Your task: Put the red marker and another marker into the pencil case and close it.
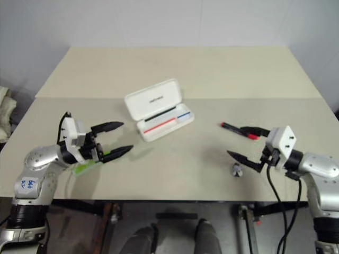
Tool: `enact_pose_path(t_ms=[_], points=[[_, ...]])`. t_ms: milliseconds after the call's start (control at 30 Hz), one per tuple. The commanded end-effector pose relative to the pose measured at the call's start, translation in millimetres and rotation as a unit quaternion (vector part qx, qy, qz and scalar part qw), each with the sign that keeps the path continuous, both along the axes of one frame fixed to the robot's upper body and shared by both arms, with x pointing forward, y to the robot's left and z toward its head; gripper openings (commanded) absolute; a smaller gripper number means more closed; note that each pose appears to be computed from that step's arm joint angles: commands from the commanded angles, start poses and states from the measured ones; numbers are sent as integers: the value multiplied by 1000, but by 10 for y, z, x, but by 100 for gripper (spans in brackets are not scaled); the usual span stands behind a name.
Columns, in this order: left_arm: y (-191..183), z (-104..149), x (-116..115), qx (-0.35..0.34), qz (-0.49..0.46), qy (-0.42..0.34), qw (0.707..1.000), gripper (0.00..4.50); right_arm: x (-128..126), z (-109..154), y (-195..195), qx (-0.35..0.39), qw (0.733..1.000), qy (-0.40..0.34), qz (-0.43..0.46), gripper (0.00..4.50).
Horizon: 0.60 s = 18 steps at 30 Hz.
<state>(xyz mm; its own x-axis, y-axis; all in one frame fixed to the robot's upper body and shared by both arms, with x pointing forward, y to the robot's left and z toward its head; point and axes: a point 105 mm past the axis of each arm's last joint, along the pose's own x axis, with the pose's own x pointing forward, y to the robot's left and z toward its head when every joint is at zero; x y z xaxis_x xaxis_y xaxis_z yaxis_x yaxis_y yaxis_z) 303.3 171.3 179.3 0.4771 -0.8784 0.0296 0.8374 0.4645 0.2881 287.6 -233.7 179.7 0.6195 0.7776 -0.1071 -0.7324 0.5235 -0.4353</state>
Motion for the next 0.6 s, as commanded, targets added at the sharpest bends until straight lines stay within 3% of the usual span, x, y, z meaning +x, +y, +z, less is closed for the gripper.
enact_pose_path(t_ms=[33,467,600], points=[[46,109,-10,8,-11,-25,1000,444,-80,208,50,-5,999,-21,25,450],[9,25,109,33,8,-19,999,444,-24,105,414,18,997,-16,69,450],[6,10,179,41,17,-17,999,344,-43,47,538,35,996,-16,77,450]])
